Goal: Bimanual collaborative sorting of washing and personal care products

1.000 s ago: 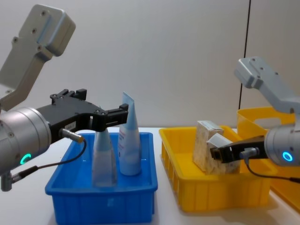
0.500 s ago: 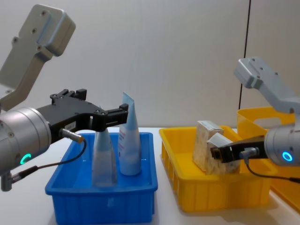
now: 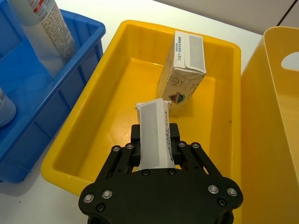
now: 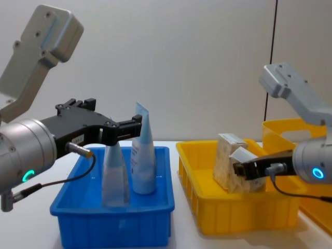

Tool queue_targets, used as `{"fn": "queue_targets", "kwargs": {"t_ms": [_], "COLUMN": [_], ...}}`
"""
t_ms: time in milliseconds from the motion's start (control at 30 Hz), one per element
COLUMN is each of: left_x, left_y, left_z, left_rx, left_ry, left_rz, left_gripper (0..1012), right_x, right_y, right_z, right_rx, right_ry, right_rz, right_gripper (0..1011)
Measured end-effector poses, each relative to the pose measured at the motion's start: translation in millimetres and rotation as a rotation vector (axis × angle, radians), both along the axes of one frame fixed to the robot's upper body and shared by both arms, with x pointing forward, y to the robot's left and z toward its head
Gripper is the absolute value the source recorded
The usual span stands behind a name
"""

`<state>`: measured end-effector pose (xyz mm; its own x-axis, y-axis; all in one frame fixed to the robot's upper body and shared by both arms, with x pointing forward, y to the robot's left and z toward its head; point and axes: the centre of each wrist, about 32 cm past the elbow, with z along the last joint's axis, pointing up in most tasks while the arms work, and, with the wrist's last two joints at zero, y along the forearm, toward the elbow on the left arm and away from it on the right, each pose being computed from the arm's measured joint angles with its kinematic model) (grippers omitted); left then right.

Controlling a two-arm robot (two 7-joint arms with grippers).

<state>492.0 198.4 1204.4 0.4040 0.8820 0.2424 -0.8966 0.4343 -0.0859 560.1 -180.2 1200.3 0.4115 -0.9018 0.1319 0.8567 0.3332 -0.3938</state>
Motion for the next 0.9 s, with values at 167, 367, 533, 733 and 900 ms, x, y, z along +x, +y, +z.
{"fn": "queue_targets", "kwargs": {"t_ms": [167, 367, 533, 733, 900], "left_x": [0.0, 0.0, 0.0, 0.0, 0.0], "left_y": [0.0, 0.0, 0.0, 0.0, 0.0], "left_z": [0.0, 0.0, 0.0, 0.0, 0.0], "left_rx": [0.0, 0.0, 0.0, 0.0, 0.0], "left_ry": [0.0, 0.0, 0.0, 0.0, 0.0], "left_rz": [0.0, 0.0, 0.0, 0.0, 0.0], "left_gripper": [1001, 1001, 1001, 1001, 1001], "right_x": [0.0, 0.0, 0.0, 0.0, 0.0], "right_y": [0.0, 0.0, 0.0, 0.0, 0.0], "right_z": [0.0, 0.0, 0.0, 0.0, 0.0], "right_rx": [0.0, 0.0, 0.0, 0.0, 0.0], "right_ry": [0.0, 0.0, 0.0, 0.0, 0.0], "right_rz": [0.0, 0.0, 0.0, 0.0, 0.0], "right_gripper": [308, 308, 308, 308, 308]}}
